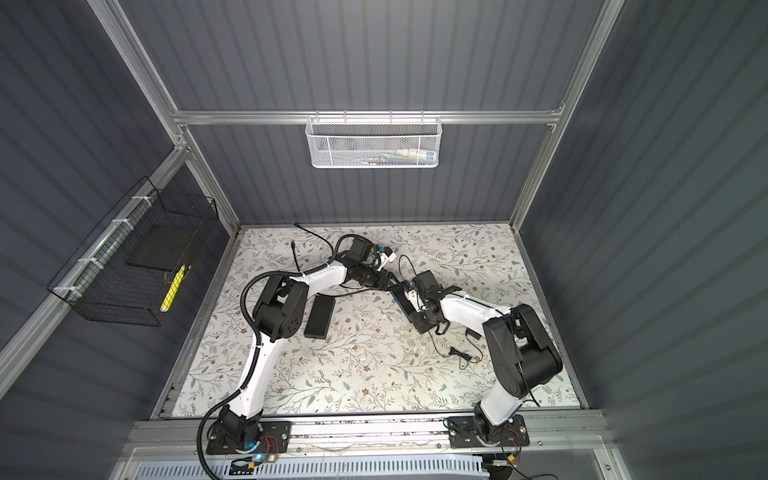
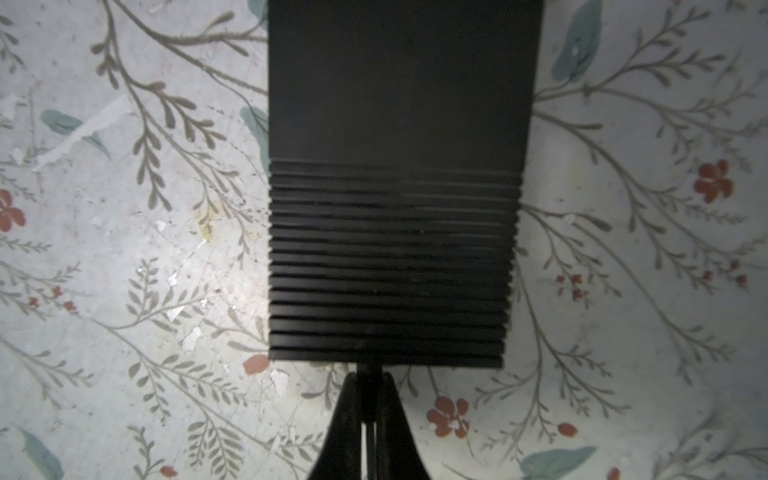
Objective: Insert the plug into the switch port
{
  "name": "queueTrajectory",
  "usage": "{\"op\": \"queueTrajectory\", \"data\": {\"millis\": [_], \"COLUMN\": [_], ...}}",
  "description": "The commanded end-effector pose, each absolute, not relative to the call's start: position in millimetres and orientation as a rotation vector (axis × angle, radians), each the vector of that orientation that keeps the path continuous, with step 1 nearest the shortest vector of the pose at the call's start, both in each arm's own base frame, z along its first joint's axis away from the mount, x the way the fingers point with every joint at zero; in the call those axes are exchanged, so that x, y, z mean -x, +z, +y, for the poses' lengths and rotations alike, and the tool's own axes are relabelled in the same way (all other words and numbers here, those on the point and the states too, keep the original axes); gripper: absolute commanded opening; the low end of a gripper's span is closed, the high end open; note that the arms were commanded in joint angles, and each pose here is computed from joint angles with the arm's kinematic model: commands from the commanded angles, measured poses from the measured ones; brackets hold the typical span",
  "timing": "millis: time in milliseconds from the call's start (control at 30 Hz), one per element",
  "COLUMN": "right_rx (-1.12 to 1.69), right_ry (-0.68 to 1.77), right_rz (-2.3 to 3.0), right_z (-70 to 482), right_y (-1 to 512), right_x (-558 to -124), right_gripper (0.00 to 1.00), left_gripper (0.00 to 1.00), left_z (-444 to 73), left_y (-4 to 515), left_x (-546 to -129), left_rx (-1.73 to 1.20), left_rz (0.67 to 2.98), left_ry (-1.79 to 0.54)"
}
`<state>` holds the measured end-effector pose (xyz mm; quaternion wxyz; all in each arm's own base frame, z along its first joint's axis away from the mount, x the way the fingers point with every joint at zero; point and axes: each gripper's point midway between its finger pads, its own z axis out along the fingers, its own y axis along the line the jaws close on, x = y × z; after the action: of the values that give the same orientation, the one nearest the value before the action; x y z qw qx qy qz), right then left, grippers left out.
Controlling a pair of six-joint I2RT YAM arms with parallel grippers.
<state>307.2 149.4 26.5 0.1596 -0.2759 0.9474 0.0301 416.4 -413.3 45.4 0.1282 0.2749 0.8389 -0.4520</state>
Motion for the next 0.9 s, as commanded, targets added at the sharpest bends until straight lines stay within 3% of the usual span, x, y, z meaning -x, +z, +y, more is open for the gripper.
{"op": "queueTrajectory", "data": {"millis": [0,867], "right_rx": [0.762,0.809], "right_ry": [0.090,0.166], "right_rz": [2.634,2.520], "right_z": [157,185], "right_y": [42,65], "right_x": [-331,-366], "right_gripper": [0.00,0.00], "left_gripper": [0.54,0.51], "left_z": [-419,-436], "left_y": [27,4], "left_x": [-382,-331], "left_rx": [-0.840,-0.874], "left_rz": [2.511,2.568], "left_ry": [-1.387,-1.480]}}
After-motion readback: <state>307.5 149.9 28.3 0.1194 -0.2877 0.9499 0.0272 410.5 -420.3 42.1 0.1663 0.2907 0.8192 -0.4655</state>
